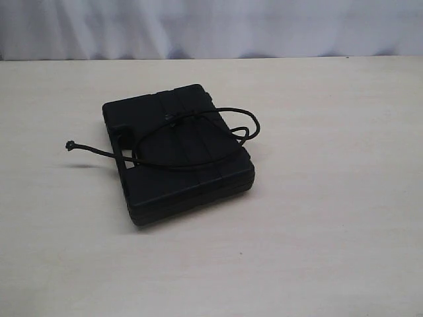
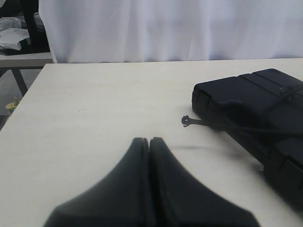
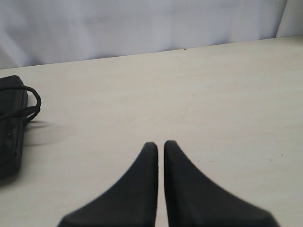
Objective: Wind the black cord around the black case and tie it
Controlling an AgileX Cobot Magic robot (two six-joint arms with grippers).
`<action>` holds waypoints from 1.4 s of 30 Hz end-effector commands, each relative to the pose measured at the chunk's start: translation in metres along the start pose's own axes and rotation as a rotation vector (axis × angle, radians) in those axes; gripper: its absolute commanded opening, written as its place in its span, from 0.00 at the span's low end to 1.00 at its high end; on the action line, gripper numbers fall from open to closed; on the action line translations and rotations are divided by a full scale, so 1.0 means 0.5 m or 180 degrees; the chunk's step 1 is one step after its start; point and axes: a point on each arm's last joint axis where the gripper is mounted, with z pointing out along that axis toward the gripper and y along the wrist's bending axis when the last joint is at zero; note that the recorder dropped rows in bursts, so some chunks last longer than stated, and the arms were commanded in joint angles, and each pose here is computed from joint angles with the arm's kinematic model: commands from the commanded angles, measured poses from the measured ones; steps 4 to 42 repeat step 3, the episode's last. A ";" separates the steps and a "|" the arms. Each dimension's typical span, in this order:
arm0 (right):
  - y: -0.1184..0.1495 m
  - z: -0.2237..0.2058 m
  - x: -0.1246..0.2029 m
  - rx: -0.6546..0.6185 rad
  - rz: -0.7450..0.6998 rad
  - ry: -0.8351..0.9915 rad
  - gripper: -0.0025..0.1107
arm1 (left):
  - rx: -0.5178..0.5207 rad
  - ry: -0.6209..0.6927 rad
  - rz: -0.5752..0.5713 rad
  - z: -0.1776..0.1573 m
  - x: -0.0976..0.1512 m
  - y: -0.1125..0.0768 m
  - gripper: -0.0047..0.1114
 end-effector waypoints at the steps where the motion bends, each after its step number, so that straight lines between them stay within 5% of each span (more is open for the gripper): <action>1: -0.001 -0.001 0.000 0.0020 -0.0027 -0.0016 0.06 | -0.0003 -0.0005 -0.0033 0.000 0.001 0.000 0.04; 42: -0.001 -0.001 0.000 0.0020 -0.0027 -0.0016 0.06 | -0.0003 -0.0012 -0.0033 0.000 0.000 0.000 0.04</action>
